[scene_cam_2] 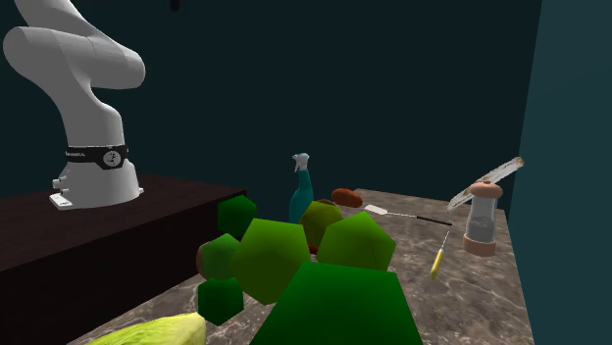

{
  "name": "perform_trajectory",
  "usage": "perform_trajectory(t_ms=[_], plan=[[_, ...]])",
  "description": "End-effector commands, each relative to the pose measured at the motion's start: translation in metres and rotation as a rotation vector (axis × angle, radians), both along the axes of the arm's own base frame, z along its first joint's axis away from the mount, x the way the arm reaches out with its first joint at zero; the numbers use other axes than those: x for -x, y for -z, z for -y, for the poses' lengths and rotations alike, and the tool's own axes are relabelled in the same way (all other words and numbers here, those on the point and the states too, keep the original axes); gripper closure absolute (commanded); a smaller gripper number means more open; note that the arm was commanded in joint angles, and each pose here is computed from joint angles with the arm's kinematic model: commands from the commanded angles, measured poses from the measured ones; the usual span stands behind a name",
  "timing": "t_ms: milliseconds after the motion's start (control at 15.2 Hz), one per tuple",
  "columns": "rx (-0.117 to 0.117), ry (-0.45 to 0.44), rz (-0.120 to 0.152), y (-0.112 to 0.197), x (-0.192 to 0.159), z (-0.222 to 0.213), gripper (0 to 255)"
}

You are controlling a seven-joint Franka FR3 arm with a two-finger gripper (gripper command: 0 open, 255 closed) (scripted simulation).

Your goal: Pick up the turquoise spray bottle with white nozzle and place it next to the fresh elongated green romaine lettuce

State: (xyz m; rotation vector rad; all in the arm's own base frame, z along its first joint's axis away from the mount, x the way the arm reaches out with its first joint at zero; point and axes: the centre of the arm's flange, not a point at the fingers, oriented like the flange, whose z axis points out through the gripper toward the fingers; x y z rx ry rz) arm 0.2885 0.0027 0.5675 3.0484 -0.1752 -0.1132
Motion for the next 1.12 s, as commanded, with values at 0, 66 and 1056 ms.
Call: perform_trajectory(t_ms=[0,66,1056], plan=[[0.000,0.000,0.000,0.000,0.000,0.000,0],[-0.011,0.037,-0.006,0.011,0.001,-0.004,0],[-0.171,0.600,-0.097,0.175,-0.005,-0.082,0]])
